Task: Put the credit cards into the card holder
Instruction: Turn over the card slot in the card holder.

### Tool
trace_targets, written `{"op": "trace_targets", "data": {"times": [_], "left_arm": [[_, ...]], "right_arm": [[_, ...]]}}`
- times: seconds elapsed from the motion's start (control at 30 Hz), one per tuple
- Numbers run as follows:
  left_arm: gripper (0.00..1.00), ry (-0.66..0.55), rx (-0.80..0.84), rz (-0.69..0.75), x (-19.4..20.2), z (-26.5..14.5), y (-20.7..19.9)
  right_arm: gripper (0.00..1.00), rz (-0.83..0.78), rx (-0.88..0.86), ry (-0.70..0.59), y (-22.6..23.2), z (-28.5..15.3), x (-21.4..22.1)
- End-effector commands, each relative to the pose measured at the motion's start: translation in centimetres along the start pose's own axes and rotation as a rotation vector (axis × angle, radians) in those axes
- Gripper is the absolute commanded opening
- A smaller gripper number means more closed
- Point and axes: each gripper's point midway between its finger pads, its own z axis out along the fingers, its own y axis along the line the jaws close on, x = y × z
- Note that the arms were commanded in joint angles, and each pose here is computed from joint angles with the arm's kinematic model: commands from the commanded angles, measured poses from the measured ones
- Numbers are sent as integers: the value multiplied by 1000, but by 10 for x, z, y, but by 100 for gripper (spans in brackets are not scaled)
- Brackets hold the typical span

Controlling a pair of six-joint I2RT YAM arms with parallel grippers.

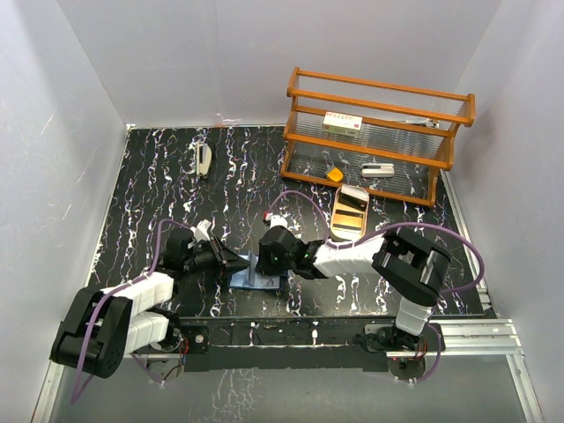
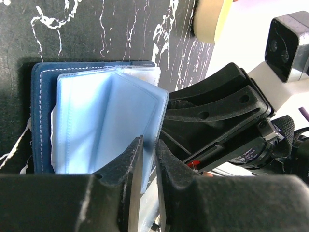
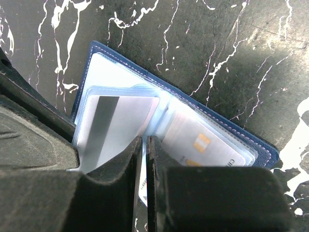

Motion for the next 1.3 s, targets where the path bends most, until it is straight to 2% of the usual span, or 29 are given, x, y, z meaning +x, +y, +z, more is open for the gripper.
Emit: {"op": "trace_targets", "data": {"times": [0.0, 0.17, 0.33, 0.5, 0.63, 0.73, 0.93, 1.03, 1.1, 1.27], "left_arm": [[12, 23, -9, 31, 2, 1, -4], [5, 27, 8, 39, 3, 3, -9], [13, 29, 28, 52, 3, 5, -17], [11, 41, 62, 61, 7, 9, -26], [19, 52, 59, 73, 11, 13, -28], [12, 56, 62, 81, 13, 14, -30], [18, 57, 68, 100, 15, 17, -35], [4, 58, 57, 106, 15, 18, -34], [0, 59, 52, 107, 15, 19, -33], [0, 53, 8, 110, 14, 22, -23]], "right_arm": [[9, -38, 9, 3, -12, 0, 10], [10, -31, -23, -29, -9, -6, 5], [13, -23, -43, -42, -11, -7, 4], [14, -14, -80, -65, -11, -11, 0], [14, -9, -100, -68, -11, -11, -1], [15, -1, -114, -71, -10, -12, -1], [16, 4, -134, -70, -10, -15, -1], [17, 8, -136, -78, -11, -16, -3], [18, 10, -132, -83, -12, -17, -4], [22, 17, -125, -85, -16, -19, -3]]}}
